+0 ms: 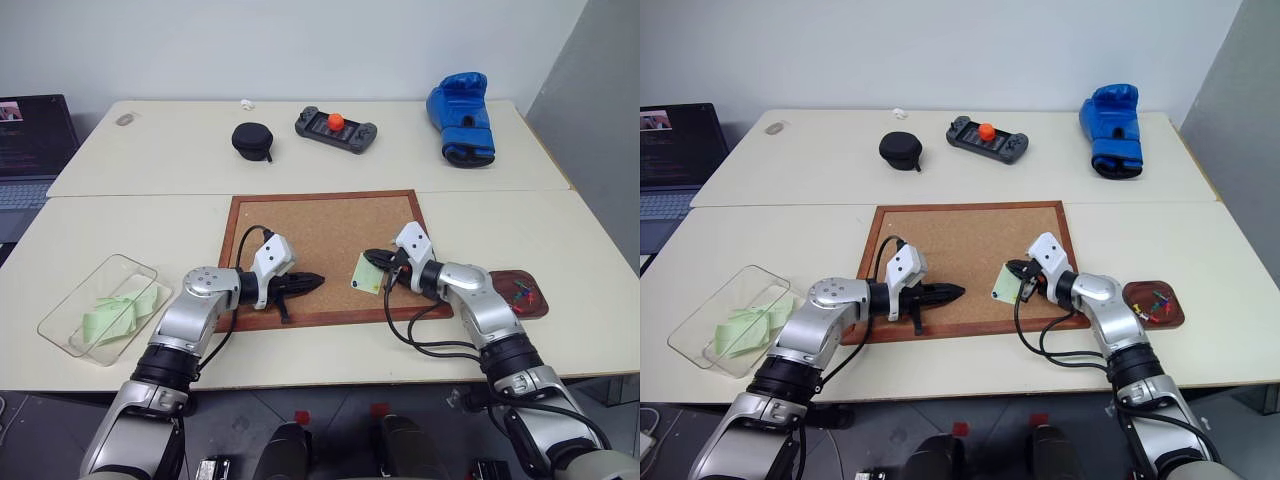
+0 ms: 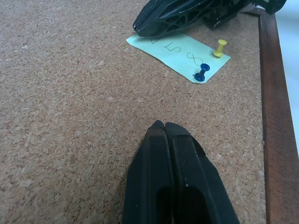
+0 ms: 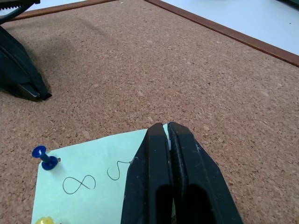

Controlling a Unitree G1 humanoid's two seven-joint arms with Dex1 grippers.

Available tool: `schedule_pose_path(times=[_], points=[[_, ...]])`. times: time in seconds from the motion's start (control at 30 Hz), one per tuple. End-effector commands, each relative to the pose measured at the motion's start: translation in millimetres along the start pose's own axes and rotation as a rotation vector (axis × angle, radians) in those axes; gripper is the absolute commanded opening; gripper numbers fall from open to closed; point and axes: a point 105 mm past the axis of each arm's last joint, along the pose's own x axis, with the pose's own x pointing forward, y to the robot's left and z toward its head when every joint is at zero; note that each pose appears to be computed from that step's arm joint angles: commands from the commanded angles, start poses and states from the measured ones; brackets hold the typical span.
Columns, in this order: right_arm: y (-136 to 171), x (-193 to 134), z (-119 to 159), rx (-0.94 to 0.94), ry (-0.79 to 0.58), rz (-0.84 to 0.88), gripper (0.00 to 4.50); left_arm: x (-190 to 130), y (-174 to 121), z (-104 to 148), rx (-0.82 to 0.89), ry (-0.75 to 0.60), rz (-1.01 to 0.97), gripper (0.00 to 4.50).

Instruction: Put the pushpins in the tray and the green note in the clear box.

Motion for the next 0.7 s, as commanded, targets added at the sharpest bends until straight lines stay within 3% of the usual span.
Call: schedule_pose_path(times=[0.03, 0.33, 0.7], points=[[-1.7, -3.7, 27.9, 0.053, -0.104, 0.022, 0.03, 1.8, -1.7, 0.0, 0.012, 0.019, -0.002, 0.00], [-4.8, -4.5, 26.0, 0.132, -0.087, 0.019, 0.03, 1.3, 0.3, 0.0, -0.002, 0.019, 0.004, 0.00], [-13.1, -8.8, 34.6, 0.087, -0.115, -0.015, 0.03, 1.6, 1.2, -1.1, 0.000, 0.024, 0.006, 0.00]])
